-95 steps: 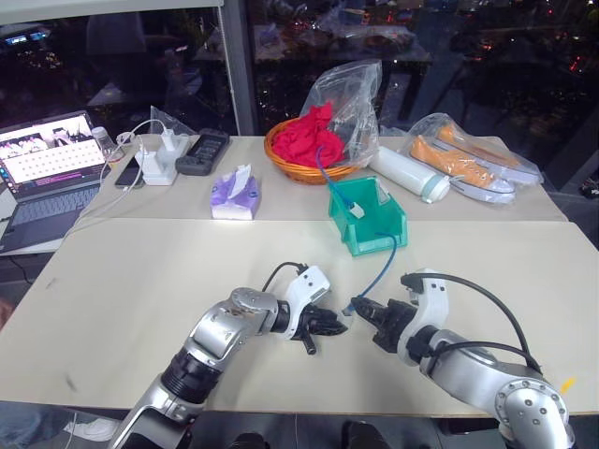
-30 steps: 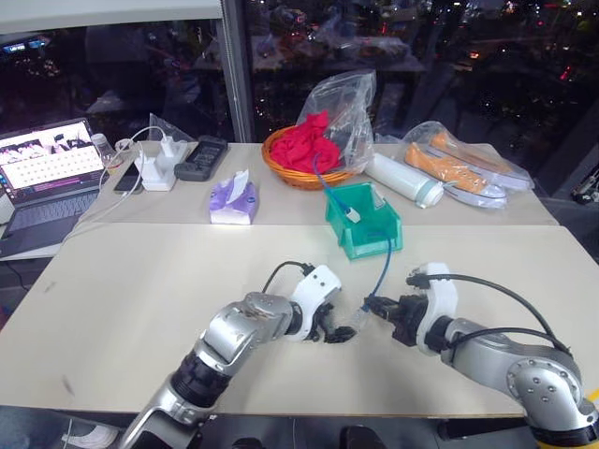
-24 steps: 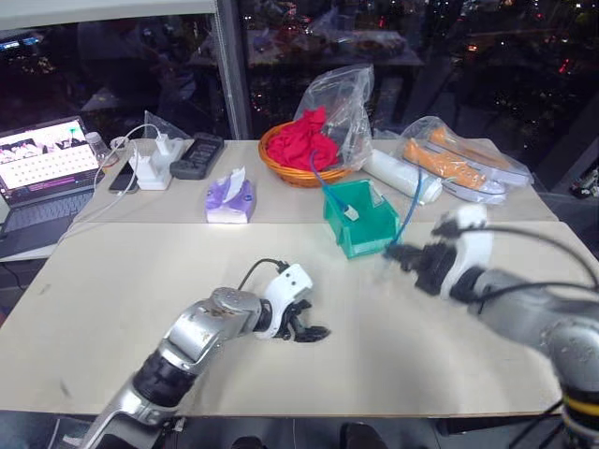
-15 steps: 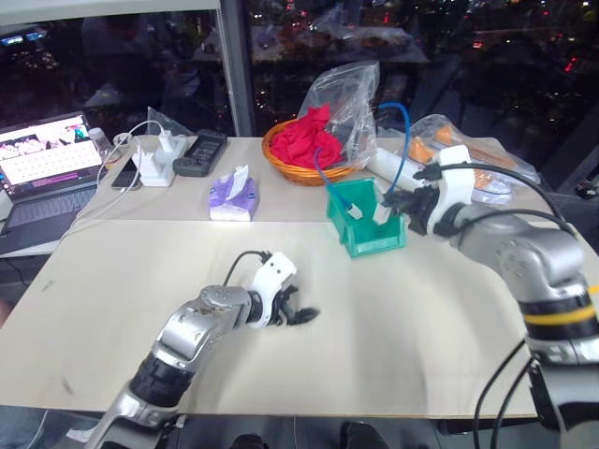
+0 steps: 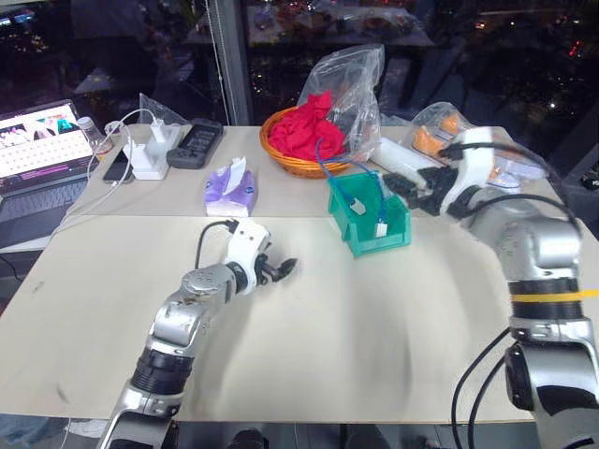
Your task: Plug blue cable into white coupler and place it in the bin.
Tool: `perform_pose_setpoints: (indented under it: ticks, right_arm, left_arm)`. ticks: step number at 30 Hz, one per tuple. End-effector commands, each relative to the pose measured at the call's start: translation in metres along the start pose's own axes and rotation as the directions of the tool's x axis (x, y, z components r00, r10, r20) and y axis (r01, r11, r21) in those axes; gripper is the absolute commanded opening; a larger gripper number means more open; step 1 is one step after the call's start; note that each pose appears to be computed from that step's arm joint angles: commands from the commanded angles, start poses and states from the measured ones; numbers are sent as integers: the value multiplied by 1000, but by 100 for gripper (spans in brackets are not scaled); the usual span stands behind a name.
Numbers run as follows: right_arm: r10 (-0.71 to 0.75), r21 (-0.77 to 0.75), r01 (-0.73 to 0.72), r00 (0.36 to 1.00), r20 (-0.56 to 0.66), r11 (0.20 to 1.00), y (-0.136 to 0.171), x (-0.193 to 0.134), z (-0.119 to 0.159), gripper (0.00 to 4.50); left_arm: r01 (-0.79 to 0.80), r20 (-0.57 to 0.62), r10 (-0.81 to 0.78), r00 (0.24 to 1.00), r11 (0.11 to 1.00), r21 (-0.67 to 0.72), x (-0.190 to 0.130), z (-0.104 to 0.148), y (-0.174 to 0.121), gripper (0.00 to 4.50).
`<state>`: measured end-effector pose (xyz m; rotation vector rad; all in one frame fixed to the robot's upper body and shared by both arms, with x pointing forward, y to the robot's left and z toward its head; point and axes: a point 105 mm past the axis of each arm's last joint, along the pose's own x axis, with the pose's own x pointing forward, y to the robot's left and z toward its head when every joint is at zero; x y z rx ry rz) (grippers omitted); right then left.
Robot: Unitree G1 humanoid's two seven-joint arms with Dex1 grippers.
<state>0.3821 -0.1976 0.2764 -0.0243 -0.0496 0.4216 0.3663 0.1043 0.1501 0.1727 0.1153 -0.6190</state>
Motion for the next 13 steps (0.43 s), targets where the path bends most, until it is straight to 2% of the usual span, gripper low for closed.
perform_pose_setpoints:
  ticks: [1,4,6,11,13]
  right_arm:
    - [105,-81,-102,994,33,991,17,-43,7,442]
    - [171,-154,-195,973,-157,969,26,-88,-49,442]
    - [124,-179,-166,967,-222,970,21,-111,-79,442]
    - [-54,-191,25,987,-149,981,-5,-132,-105,442]
    - [-80,-194,51,986,-146,980,-9,-133,-113,442]
  left_arm:
    - [-19,73,15,997,999,50,-12,12,18,398]
    - [12,56,-13,998,1000,17,-28,-5,30,398]
    - [18,57,-18,998,1000,6,-38,-15,35,398]
    - [17,65,-16,998,1000,-7,-57,-38,40,398]
    - [68,20,-67,998,993,-100,-64,-54,36,398]
